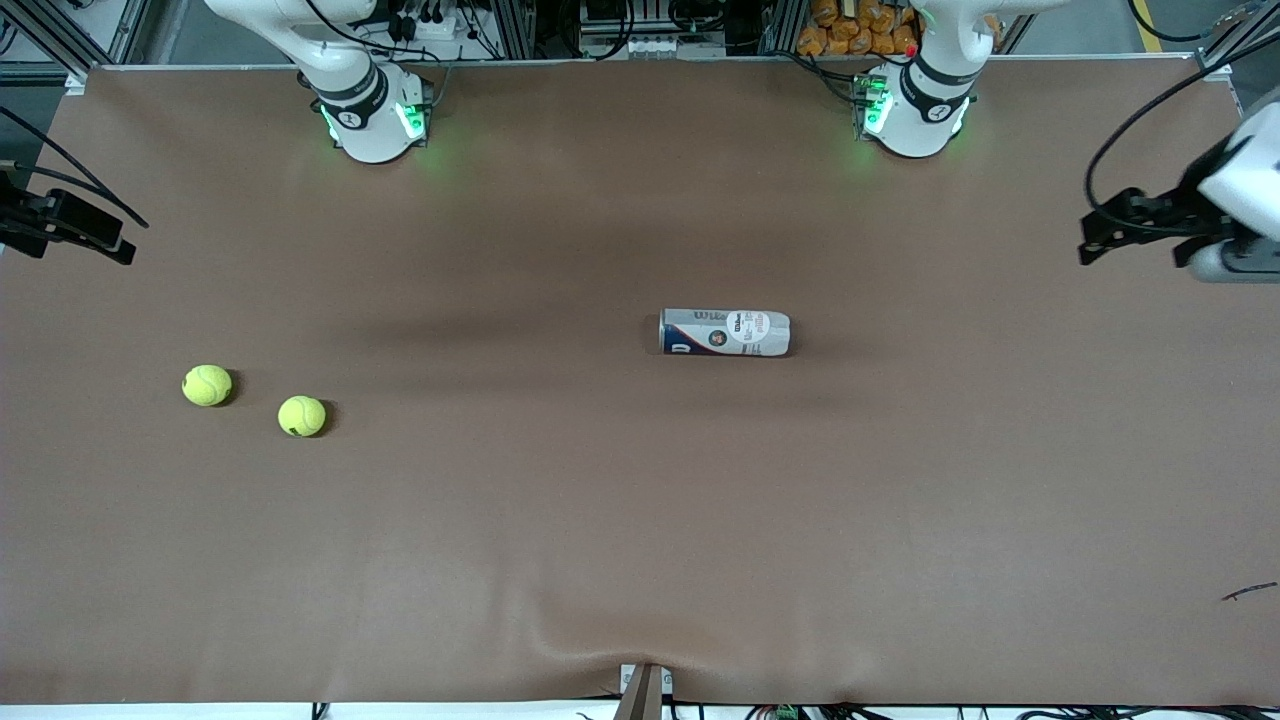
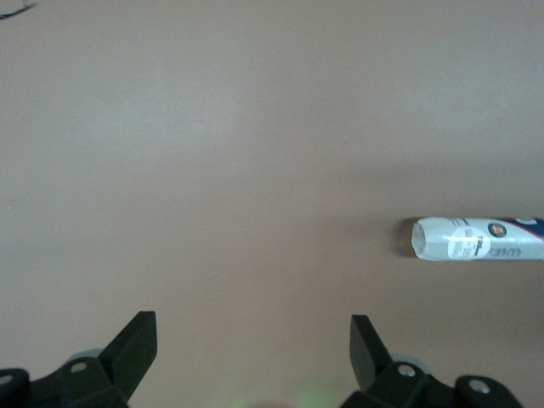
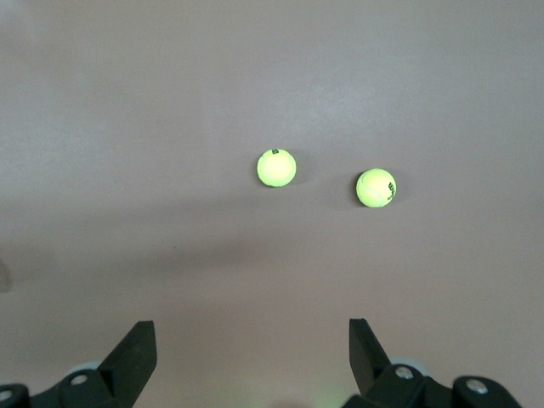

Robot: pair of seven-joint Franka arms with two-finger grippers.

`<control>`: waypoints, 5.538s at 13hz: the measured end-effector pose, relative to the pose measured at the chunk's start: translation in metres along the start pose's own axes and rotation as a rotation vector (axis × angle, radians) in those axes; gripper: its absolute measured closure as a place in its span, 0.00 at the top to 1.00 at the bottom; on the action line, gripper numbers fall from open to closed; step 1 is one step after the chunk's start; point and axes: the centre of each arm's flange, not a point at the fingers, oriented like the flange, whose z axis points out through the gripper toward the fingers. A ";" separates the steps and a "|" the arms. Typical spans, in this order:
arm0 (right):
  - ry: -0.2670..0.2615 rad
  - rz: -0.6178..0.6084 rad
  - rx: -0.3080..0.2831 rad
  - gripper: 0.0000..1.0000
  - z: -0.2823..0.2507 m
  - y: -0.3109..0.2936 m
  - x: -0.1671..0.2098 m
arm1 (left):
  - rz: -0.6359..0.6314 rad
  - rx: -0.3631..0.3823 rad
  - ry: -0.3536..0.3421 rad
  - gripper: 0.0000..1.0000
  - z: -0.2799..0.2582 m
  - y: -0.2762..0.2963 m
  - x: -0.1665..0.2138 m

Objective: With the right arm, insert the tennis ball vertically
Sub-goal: 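Move the left gripper toward the Wilson can lying on the table, then lower the left gripper over the can and close on its body, then lift the can upright with the left gripper while the right gripper reaches a ball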

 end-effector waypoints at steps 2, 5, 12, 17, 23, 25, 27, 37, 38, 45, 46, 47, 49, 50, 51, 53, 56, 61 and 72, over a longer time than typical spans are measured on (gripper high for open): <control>-0.007 0.000 0.000 1.00 0.003 0.000 0.001 | 0.044 0.002 -0.025 1.00 0.012 0.024 0.000; -0.016 0.000 -0.001 1.00 0.006 0.000 0.002 | 0.106 -0.009 -0.060 1.00 0.029 0.059 0.003; -0.088 -0.002 -0.005 1.00 0.014 -0.001 -0.004 | 0.375 -0.024 -0.139 1.00 0.072 0.117 0.012; -0.115 -0.004 -0.006 1.00 0.017 -0.002 -0.006 | 0.646 -0.012 -0.187 1.00 0.104 0.185 0.006; -0.120 -0.001 -0.011 1.00 0.079 -0.004 0.043 | 1.107 -0.091 -0.189 1.00 0.189 0.219 0.041; -0.099 0.002 -0.011 1.00 0.083 -0.003 0.050 | 1.172 -0.105 -0.178 1.00 0.206 0.224 0.048; -0.074 0.006 -0.011 1.00 0.083 -0.001 0.054 | 1.228 -0.096 -0.149 1.00 0.222 0.246 0.045; -0.046 0.029 -0.009 1.00 0.079 0.012 0.058 | 1.399 0.004 -0.040 1.00 0.329 0.303 -0.004; -0.036 0.028 -0.009 1.00 0.077 0.012 0.058 | 1.414 0.020 -0.031 1.00 0.337 0.303 -0.005; 0.003 0.023 -0.005 1.00 0.053 0.009 0.049 | 1.510 0.024 -0.012 1.00 0.370 0.341 -0.029; -0.003 0.023 -0.005 1.00 0.050 0.010 0.045 | 1.515 0.022 -0.008 1.00 0.373 0.343 -0.031; -0.014 0.023 -0.005 1.00 0.046 0.010 0.040 | 1.521 0.021 -0.006 1.00 0.377 0.345 -0.035; -0.025 0.024 -0.005 1.00 0.040 0.011 0.033 | 1.532 0.016 0.002 1.00 0.386 0.348 -0.043; -0.023 0.025 -0.004 1.00 0.036 0.011 0.029 | 1.536 0.014 0.009 1.00 0.392 0.347 -0.046; -0.017 0.025 -0.004 1.00 0.031 0.012 0.027 | 1.538 0.011 0.015 1.00 0.397 0.347 -0.050; -0.011 0.023 -0.003 1.00 0.026 0.011 0.023 | 1.540 0.008 0.020 1.00 0.403 0.346 -0.053; -0.019 0.016 -0.003 1.00 0.027 0.007 0.022 | 1.543 0.006 0.017 1.00 0.406 0.346 -0.055; -0.027 -0.002 -0.004 1.00 0.028 -0.003 0.020 | 1.557 -0.007 0.032 1.00 0.429 0.351 -0.062; -0.035 -0.032 -0.008 1.00 0.026 -0.020 0.016 | 1.619 0.055 0.058 0.61 0.428 0.356 -0.061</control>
